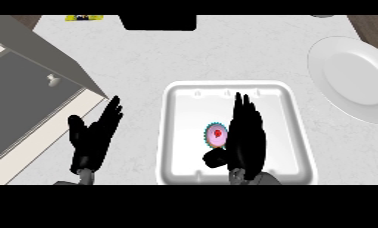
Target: Pick the cupcake from the tray and place it in the plate
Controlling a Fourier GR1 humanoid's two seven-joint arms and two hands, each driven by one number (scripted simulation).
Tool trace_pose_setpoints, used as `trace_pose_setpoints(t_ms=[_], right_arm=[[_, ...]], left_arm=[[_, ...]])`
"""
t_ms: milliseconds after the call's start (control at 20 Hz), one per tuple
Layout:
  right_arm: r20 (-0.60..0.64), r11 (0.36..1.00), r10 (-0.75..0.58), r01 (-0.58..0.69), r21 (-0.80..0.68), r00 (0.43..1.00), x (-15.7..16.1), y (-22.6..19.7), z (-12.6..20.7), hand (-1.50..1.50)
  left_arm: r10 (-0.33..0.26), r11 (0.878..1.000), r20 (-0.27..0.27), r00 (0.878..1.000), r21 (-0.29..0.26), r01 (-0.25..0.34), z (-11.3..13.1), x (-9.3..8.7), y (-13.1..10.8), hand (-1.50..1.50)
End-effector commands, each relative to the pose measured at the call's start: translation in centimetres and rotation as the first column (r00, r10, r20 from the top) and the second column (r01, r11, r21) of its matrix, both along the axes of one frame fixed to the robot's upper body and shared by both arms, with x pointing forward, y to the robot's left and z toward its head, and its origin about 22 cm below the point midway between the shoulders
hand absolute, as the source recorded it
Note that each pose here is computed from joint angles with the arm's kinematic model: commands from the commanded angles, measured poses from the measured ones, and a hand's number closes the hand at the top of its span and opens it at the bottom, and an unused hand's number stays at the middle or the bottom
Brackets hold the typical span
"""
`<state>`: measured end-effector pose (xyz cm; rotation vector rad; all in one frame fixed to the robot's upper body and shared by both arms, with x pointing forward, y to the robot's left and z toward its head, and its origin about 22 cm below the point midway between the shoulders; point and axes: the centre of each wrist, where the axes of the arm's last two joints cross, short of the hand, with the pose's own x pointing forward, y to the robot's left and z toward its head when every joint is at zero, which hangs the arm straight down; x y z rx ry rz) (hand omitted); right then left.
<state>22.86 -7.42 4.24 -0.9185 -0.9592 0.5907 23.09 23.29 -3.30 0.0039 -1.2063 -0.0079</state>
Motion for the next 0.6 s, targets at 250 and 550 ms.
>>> trace_pose_setpoints(t_ms=[250,550], right_arm=[[-0.179,0.999,-0.043,0.043,-0.001,0.983,1.5,0.4,-2.6,1.50],[-0.143,0.995,-0.040,0.026,-0.094,0.989,0.4,1.2,-3.5,1.50]], left_arm=[[-0.017,1.000,-0.031,0.999,0.003,0.017,-0.6,0.4,0.3,0.00],[0.001,1.000,-0.015,1.000,0.010,-0.001,0.4,0.2,1.6,0.00]])
